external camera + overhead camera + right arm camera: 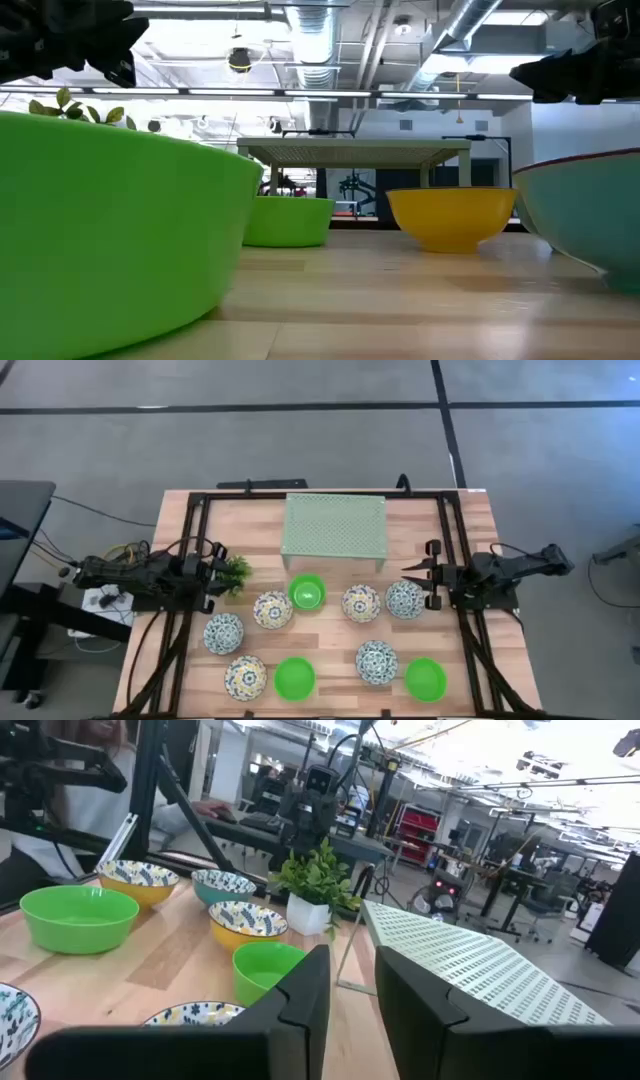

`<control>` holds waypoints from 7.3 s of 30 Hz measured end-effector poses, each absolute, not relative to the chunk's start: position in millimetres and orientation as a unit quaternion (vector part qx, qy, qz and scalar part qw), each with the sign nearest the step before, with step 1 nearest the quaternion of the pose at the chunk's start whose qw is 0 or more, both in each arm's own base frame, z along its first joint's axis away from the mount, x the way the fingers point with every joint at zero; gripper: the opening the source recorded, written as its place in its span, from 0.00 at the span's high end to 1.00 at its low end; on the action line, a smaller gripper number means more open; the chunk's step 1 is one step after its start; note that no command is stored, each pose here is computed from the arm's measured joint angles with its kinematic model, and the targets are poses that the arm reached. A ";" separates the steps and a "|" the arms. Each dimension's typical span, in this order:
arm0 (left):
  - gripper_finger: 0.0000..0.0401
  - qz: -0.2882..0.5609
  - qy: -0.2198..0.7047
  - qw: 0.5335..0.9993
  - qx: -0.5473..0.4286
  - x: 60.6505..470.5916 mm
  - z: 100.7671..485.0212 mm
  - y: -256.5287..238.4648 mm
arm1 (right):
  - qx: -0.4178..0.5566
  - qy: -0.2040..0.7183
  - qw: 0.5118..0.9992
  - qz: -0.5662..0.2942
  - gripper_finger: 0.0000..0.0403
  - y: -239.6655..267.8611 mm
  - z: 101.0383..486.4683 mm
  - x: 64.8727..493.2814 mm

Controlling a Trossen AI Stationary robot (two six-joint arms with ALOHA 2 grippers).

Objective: Pick & Place Mini bowls

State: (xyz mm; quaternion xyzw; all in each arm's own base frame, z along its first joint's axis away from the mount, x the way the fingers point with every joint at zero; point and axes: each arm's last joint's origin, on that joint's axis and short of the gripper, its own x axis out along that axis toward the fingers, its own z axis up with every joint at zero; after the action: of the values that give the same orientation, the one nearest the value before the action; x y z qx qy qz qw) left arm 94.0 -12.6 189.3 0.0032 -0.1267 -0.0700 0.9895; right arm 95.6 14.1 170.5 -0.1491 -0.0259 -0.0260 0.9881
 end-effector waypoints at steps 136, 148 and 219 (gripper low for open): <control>0.71 -0.070 -0.127 0.989 0.003 94.0 189.3 -12.5 | -0.149 -0.026 0.988 -0.026 0.80 14.1 170.5 95.6; 0.71 -0.070 -0.127 0.989 0.003 94.0 189.3 -12.6 | -0.149 -0.026 0.988 -0.026 0.80 14.1 170.5 95.6; 0.71 -0.010 0.345 0.937 -0.057 213.7 219.8 -30.5 | -0.028 0.062 0.996 0.058 0.80 46.3 254.6 222.3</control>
State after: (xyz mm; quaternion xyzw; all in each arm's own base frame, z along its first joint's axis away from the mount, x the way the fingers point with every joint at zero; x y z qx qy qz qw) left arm 213.7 -30.5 219.8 -0.0573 0.3447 -0.0098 0.9369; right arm 222.3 46.3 254.6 -0.0282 0.0623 0.0580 0.9960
